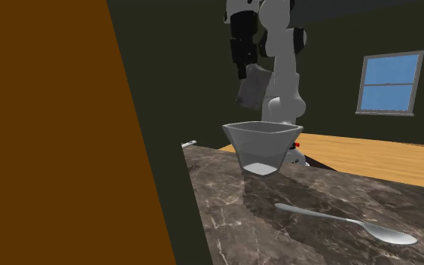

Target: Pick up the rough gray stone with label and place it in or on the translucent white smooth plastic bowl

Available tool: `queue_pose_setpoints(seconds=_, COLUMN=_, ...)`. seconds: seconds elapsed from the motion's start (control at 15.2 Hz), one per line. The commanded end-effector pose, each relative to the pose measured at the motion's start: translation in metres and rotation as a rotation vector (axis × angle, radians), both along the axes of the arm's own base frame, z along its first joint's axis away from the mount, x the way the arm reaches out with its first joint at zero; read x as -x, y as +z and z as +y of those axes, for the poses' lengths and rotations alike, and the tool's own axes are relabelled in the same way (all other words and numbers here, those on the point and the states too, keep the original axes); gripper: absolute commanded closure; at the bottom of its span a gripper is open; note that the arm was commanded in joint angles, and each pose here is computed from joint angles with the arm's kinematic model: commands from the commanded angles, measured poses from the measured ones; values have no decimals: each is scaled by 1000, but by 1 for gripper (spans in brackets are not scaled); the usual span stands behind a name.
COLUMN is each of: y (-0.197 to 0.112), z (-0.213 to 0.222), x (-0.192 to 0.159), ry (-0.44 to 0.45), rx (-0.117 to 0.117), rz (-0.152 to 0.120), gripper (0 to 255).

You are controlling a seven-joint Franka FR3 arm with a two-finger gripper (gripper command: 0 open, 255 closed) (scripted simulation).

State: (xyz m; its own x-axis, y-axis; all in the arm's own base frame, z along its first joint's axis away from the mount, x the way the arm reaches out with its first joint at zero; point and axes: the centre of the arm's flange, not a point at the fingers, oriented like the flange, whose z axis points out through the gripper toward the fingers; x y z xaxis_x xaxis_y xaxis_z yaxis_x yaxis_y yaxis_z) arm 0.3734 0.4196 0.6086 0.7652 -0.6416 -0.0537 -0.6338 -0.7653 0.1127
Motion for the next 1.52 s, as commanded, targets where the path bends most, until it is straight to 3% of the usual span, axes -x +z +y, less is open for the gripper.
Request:
queue_pose_setpoints(seconds=0.0, y=4, z=22, x=13, ry=-2, rx=-1, rz=0, gripper=255)
queue_pose_setpoints(seconds=0.33, y=11, z=70, x=46, ry=-2, rx=-1, rz=0, gripper=255)
queue_pose_setpoints(seconds=1.45, y=-80, z=70, x=46, ry=-2, rx=-1, rz=0, gripper=255)
